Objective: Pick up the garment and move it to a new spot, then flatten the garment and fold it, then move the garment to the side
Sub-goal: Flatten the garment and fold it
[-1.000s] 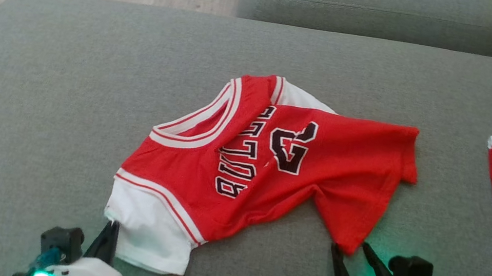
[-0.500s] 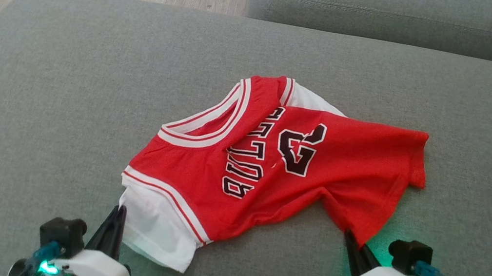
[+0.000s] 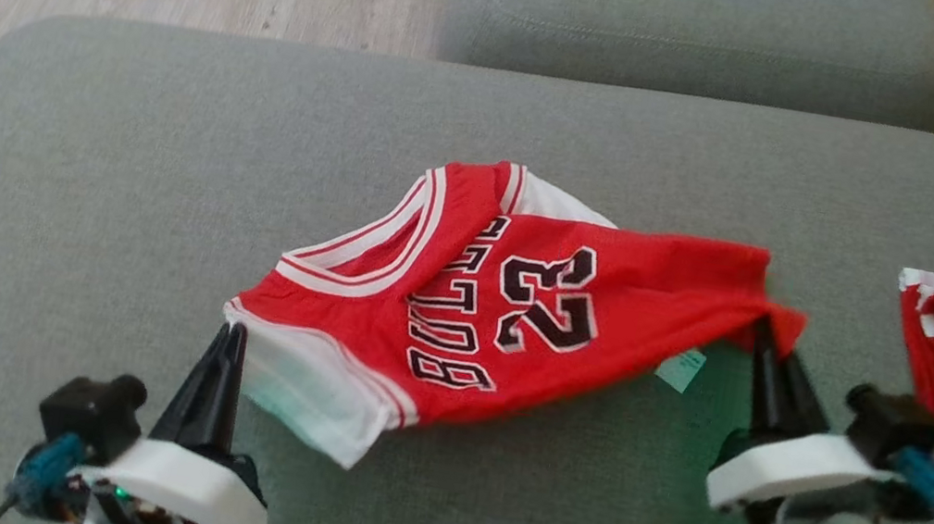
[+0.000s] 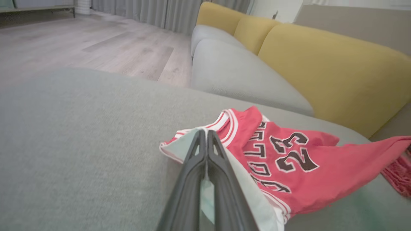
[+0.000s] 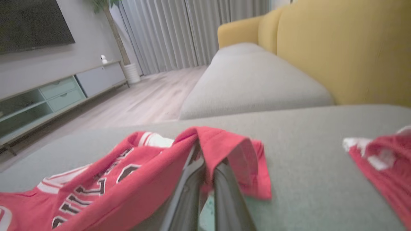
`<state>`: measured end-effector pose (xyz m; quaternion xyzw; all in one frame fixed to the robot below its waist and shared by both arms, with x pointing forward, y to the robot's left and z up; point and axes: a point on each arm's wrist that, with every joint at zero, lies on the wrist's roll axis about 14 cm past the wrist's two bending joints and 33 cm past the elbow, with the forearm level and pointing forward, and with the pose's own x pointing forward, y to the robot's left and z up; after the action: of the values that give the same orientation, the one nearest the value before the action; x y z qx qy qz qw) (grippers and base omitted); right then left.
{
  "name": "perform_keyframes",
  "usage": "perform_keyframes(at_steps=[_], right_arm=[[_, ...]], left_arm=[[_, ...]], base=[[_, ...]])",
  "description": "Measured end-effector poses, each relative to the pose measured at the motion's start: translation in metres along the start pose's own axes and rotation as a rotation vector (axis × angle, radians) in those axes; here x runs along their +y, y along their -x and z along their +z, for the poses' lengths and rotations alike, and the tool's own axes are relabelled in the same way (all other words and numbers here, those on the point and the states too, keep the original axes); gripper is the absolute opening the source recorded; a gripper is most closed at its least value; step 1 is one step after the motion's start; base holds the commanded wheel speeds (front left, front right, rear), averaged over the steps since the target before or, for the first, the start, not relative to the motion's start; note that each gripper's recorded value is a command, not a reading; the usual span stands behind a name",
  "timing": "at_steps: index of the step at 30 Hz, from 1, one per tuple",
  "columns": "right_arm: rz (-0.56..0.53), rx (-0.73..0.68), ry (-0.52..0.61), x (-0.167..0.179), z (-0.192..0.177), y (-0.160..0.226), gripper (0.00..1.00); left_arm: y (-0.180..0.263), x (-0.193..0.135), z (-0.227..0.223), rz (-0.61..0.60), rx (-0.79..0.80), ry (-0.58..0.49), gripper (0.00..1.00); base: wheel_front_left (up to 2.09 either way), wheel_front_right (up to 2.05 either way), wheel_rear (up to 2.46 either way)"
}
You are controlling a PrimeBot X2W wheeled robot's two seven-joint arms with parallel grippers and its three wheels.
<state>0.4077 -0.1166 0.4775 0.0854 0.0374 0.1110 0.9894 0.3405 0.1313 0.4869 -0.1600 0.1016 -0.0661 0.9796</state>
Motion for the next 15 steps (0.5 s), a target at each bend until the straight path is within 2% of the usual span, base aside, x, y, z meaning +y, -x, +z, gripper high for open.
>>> perform_keyframes(at_steps=[8,13,15], right_arm=[[-0.041,-0.233,0.062,-0.012,0.088,0.018,0.0],[-0.075,-0.389,0.097,-0.02,0.147,0.038,0.0],[-0.078,-0.418,0.107,-0.02,0.159,0.042,0.0]], left_arm=[[0.002,-0.032,0.068,-0.121,-0.199,-0.026,0.0],[0.011,-0.058,0.113,-0.211,-0.326,-0.081,0.0],[0.014,-0.062,0.122,-0.227,-0.351,-0.099,0.0]], base=[[0.0,0.0,0.0],[0.0,0.0,0.0],[0.0,0.0,0.0]])
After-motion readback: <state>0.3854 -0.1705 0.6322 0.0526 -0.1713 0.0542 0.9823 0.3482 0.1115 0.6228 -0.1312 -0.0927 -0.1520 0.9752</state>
